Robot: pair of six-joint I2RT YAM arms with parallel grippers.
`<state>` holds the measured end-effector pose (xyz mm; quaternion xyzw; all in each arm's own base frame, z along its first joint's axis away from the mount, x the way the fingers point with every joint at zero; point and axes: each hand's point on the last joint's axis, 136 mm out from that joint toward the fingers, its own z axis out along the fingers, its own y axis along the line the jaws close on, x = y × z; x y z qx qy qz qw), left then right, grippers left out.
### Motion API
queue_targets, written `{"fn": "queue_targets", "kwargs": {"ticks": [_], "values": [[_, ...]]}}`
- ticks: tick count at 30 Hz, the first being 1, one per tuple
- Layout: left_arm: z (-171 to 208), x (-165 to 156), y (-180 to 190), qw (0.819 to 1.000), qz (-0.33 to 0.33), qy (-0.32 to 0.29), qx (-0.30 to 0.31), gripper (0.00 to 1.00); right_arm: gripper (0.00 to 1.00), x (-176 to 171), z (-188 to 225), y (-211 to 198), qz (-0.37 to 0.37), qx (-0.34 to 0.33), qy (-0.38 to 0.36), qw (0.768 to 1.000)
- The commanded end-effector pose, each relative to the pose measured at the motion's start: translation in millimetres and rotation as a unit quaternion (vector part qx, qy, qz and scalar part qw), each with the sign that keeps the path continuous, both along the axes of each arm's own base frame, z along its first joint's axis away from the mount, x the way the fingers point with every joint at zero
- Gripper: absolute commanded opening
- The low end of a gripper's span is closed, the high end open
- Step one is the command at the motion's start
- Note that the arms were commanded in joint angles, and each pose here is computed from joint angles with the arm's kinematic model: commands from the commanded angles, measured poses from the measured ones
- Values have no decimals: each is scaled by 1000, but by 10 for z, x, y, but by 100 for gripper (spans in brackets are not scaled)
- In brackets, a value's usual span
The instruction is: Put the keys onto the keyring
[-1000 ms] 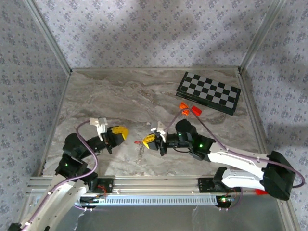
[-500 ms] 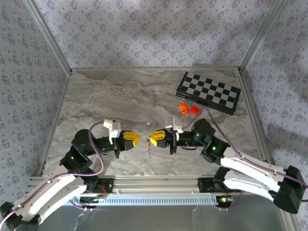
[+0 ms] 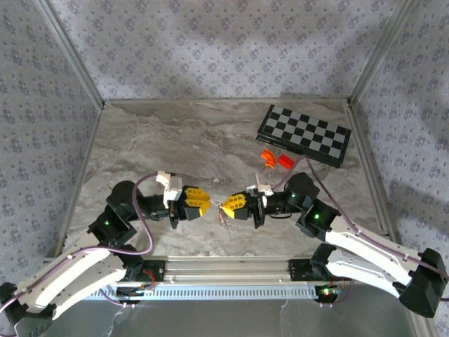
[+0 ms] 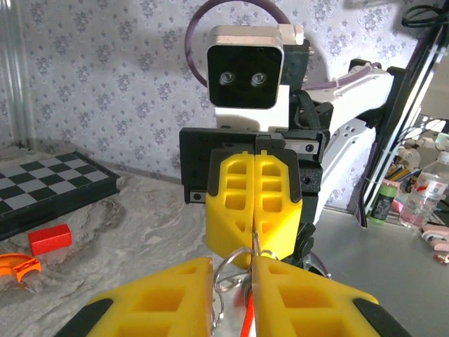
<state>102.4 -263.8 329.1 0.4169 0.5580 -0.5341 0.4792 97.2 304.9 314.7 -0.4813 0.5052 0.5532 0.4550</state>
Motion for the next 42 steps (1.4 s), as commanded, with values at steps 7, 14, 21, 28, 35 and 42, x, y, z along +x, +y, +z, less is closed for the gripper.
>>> {"fn": "queue_targets", "kwargs": {"ticks": [7, 14, 21, 28, 35, 42], "values": [[108, -131, -88, 999, -44, -28, 7, 22, 0, -140, 341, -69, 32, 34, -17, 999], [126, -167, -134, 998, -60, -30, 9, 21, 0, -166, 363, -75, 40, 32, -16, 999], [146, -223, -151, 997, -74, -31, 8, 11, 0, -164, 349, -74, 41, 29, -14, 999], [165, -267, -150, 996, -82, -34, 6, 0, 0, -162, 342, -82, 38, 27, -14, 999], [174, -252, -131, 997, -70, -37, 3, 0, 0, -150, 342, -109, 29, 30, -17, 999], [167, -146, -90, 999, -29, -39, -7, 0, 0, -125, 377, -144, 14, 43, -27, 999]]}}
